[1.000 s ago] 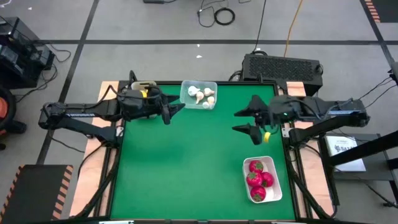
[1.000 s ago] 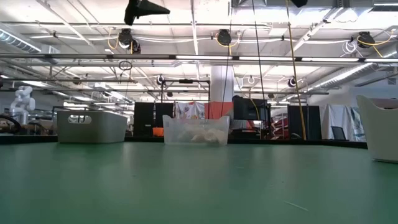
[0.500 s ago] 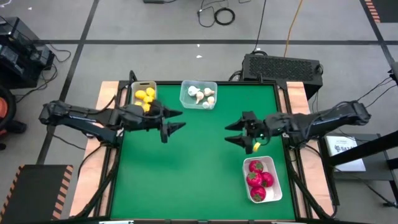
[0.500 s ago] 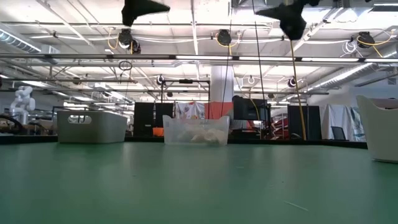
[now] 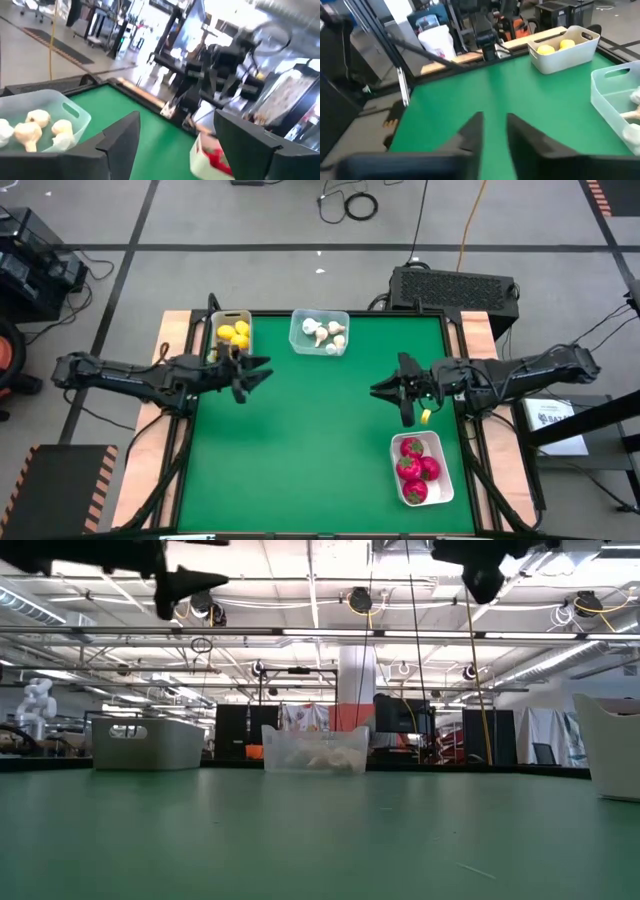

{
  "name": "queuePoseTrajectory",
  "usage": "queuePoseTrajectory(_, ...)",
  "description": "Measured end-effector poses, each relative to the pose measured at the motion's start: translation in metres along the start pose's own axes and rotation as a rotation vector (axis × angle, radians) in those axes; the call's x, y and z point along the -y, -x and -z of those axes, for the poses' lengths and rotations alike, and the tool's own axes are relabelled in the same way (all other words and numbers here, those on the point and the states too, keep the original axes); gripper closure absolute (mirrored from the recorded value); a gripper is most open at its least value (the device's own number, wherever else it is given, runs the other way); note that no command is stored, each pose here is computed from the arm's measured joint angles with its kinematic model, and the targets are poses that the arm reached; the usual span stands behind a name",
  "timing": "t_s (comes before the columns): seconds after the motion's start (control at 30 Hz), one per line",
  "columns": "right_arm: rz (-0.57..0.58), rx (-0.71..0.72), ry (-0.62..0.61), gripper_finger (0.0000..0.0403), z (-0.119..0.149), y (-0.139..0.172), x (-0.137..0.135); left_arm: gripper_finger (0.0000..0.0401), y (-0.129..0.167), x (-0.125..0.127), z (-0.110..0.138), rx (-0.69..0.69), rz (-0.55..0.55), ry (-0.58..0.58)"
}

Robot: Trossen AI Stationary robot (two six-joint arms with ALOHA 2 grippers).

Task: Sort produce into baskets
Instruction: Return to Home Position

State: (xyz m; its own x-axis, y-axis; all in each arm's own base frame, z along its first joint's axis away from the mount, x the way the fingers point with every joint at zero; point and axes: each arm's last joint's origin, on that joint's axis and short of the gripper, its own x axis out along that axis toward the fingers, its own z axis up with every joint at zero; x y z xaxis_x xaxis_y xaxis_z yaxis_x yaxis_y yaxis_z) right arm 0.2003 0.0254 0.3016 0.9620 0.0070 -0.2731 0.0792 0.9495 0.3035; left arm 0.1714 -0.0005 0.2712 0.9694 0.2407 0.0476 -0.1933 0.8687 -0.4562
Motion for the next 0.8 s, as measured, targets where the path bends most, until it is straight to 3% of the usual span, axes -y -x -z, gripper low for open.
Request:
queuePoseTrajectory(0.1, -0.004, 0.01, 0.026, 0.0391, 0.009, 0.004, 0.004, 0.0151, 0.011, -0.007, 0.0, 0.056, 0.006, 0.038)
queuePoseTrajectory(0.4, -0.003, 0.067, -0.048, 0.04, 0.056, 0.022, 0.029, 0.0155, 0.035, -0.015, -0.008, 0.135, -0.001, -0.009)
queuePoseTrajectory(0.57, -0.008, 0.093, -0.056, 0.0402, 0.076, 0.035, 0.039, 0.0155, 0.048, -0.026, 0.003, 0.154, -0.063, 0.038)
queuePoseTrajectory(0.8, -0.027, 0.111, -0.117, 0.0402, 0.106, 0.044, 0.052, 0.0155, 0.057, -0.038, 0.021, 0.168, -0.07, 0.121)
